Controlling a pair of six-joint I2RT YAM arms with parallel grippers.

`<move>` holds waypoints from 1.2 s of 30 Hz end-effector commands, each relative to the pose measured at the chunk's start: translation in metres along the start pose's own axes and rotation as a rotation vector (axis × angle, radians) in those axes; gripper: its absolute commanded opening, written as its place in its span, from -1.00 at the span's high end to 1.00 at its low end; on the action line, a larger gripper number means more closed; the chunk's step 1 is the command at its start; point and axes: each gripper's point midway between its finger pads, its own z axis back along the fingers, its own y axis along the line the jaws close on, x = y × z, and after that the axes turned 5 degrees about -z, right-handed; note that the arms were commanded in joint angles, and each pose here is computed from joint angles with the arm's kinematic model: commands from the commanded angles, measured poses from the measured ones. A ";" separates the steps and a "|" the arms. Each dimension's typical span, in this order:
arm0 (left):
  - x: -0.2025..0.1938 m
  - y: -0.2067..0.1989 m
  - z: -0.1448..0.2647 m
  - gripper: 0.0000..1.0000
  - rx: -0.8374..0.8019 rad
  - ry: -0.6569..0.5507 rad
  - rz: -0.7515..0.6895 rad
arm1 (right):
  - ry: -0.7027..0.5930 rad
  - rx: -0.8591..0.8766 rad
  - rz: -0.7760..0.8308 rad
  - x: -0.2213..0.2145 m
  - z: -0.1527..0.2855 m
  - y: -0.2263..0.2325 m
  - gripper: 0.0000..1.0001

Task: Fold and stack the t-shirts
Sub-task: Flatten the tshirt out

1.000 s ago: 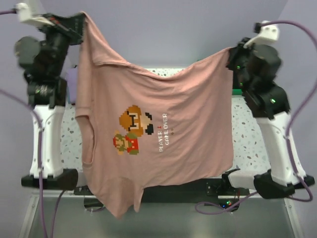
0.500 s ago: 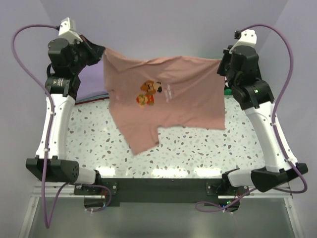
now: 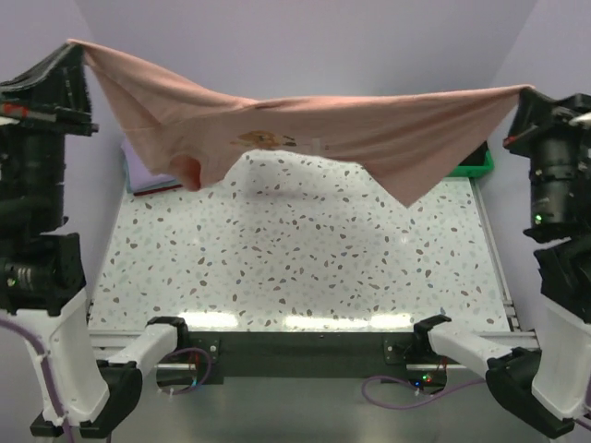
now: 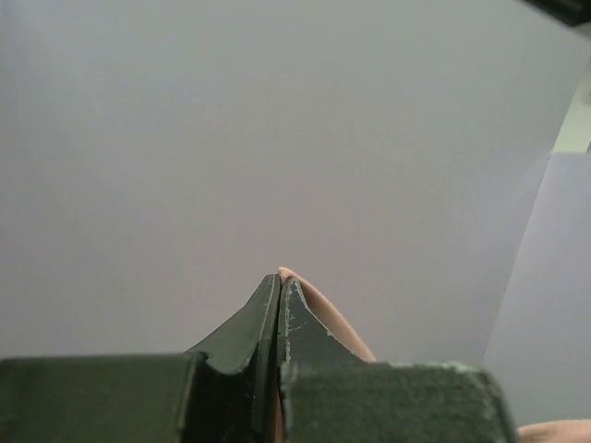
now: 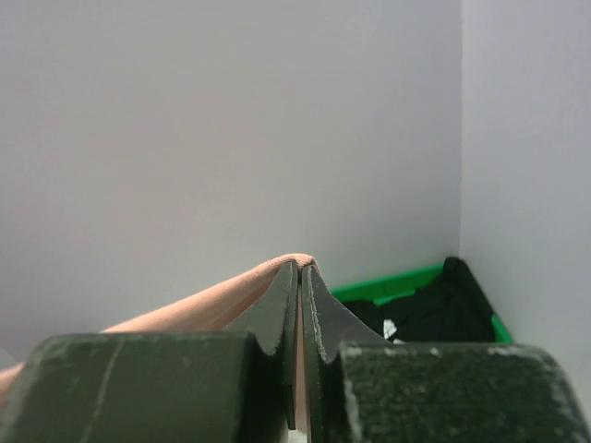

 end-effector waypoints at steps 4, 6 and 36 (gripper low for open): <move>0.104 -0.013 0.031 1.00 0.035 -0.256 -0.137 | -0.168 -0.025 -0.012 0.070 0.036 -0.018 1.00; 0.115 -0.017 0.036 1.00 0.027 -0.286 -0.139 | -0.172 -0.008 -0.024 0.075 0.039 -0.016 1.00; -0.476 0.088 0.091 -1.00 0.128 1.096 0.105 | 0.895 -0.220 0.161 -0.435 -0.062 -0.098 -0.66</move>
